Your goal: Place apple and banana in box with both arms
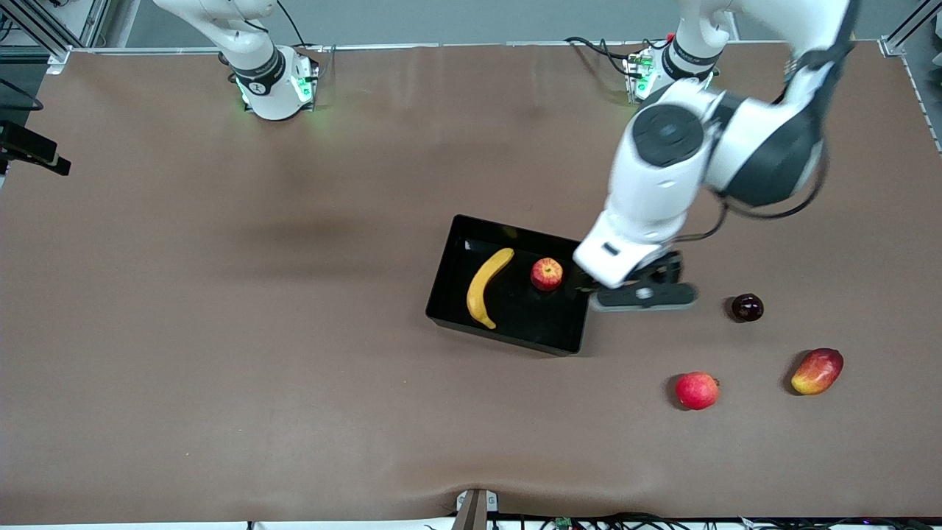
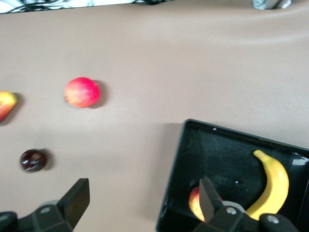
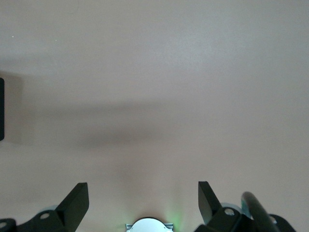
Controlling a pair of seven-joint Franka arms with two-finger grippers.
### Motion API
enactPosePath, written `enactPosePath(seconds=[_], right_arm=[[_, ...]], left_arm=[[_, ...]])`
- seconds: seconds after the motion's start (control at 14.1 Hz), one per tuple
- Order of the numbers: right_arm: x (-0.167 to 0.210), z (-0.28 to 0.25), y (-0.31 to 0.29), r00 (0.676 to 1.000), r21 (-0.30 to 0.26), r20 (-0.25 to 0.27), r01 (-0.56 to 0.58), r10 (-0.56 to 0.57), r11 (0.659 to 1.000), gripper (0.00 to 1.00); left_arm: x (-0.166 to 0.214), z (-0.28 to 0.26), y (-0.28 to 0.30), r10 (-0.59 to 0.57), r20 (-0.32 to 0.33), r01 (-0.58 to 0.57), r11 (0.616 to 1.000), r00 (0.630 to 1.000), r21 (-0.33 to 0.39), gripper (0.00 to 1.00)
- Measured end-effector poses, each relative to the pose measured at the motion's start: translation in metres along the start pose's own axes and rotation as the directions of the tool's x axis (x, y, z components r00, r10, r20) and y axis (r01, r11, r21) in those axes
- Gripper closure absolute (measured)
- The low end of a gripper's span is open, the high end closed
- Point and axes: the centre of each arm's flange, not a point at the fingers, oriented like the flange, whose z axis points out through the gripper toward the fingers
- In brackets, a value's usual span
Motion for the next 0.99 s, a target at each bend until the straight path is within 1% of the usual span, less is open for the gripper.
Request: enactPosePath(seconds=[0.14, 0.28, 0.43, 0.64, 0.85, 0.99], right_arm=[[0.000, 0.000, 0.001, 1.000, 0.000, 0.000, -0.001, 0.001, 1.000, 0.00], [0.000, 0.000, 0.001, 1.000, 0.000, 0.000, -0.002, 0.002, 1.000, 0.00], [0.000, 0.000, 0.001, 1.000, 0.000, 0.000, -0.002, 0.002, 1.000, 0.00], [0.000, 0.000, 0.002, 1.000, 0.001, 0.001, -0.004, 0.004, 1.000, 0.00], [0.000, 0.001, 0.002, 1.000, 0.001, 0.002, -0.005, 0.005, 1.000, 0.00], [0.000, 0.001, 0.003, 1.000, 0.001, 0.005, -0.005, 0.005, 1.000, 0.00]], left_arm=[[0.003, -0.022, -0.037, -0.062, 0.036, 0.062, 0.998, 0.997, -0.009, 0.00], [0.009, -0.041, -0.082, -0.069, 0.055, 0.070, 0.997, 0.996, -0.015, 0.00], [0.008, -0.061, -0.115, -0.061, 0.061, 0.061, 0.998, 0.996, -0.006, 0.00], [-0.001, -0.085, -0.136, 0.002, 0.066, -0.002, 1.000, 0.998, 0.003, 0.00], [-0.011, -0.096, -0.152, 0.094, 0.085, -0.096, 0.995, 0.992, 0.017, 0.00], [-0.020, -0.099, -0.168, 0.118, 0.102, -0.119, 0.993, 0.988, 0.009, 0.00]])
